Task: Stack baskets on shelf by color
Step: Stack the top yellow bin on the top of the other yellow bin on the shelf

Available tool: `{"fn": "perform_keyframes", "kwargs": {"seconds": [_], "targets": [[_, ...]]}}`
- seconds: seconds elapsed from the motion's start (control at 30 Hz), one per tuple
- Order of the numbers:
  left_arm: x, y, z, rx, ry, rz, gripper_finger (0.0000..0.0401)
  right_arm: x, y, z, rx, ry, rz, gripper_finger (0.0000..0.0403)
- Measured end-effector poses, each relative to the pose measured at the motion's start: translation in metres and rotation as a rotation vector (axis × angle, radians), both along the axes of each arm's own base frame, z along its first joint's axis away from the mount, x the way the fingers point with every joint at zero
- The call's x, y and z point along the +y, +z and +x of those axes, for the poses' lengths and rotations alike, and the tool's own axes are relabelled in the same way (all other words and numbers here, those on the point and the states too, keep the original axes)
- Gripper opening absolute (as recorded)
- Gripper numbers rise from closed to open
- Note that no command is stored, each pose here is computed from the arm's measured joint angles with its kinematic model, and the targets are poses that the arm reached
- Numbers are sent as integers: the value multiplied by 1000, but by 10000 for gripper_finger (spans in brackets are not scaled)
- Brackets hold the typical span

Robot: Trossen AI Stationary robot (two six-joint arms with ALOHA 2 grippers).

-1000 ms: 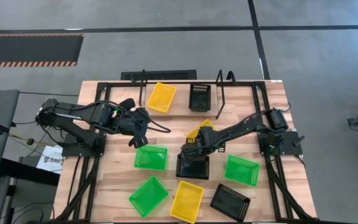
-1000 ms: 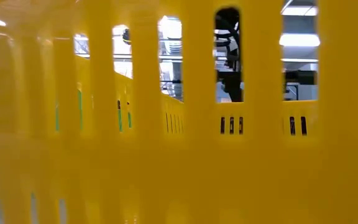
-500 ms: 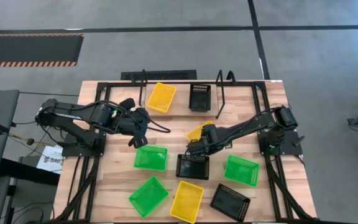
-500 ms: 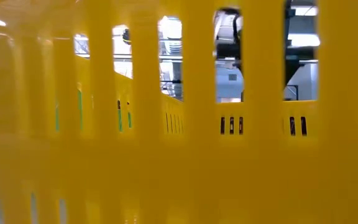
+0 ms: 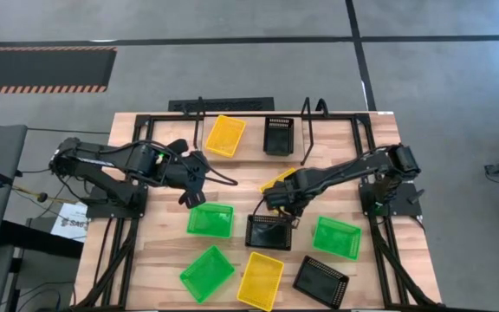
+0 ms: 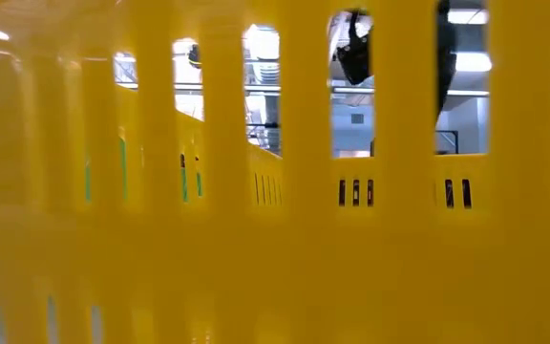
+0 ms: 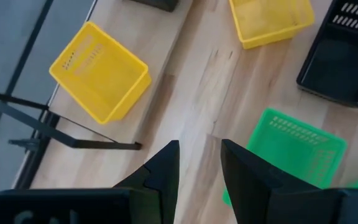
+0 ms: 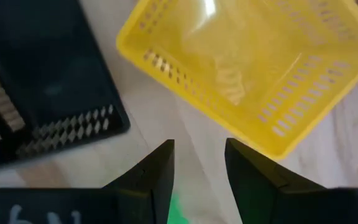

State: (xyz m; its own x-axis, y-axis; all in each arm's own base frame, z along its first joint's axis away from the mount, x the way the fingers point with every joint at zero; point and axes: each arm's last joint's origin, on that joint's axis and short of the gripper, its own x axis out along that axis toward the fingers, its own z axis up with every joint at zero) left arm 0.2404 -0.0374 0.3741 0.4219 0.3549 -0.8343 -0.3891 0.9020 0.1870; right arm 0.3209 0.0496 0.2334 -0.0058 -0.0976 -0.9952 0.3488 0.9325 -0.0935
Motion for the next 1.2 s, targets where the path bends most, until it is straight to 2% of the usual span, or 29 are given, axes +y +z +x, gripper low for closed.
{"fn": "perform_keyframes", "kwargs": {"seconds": [0.23, 0.37, 0.63, 0.93, 1.1, 1.2], "targets": [[0, 0, 0, -40, 100, -49, 106, -12, 0, 2, 20, 202, -6, 161], [0, 0, 0, -56, 137, -68, 106, -16, -4, 4, 4, 269, -6, 156], [0, 0, 0, -73, 179, -99, 106, -17, -22, -4, 65, 386, 23, 153], [0, 0, 0, -83, 198, -109, 106, -18, -41, -8, 70, 449, 28, 151], [0, 0, 1, -96, 216, -119, 106, -22, -52, -7, 31, 422, 22, 142], [0, 0, 1, -102, 221, -123, 106, -27, -55, -8, 27, 382, 14, 120]]}}
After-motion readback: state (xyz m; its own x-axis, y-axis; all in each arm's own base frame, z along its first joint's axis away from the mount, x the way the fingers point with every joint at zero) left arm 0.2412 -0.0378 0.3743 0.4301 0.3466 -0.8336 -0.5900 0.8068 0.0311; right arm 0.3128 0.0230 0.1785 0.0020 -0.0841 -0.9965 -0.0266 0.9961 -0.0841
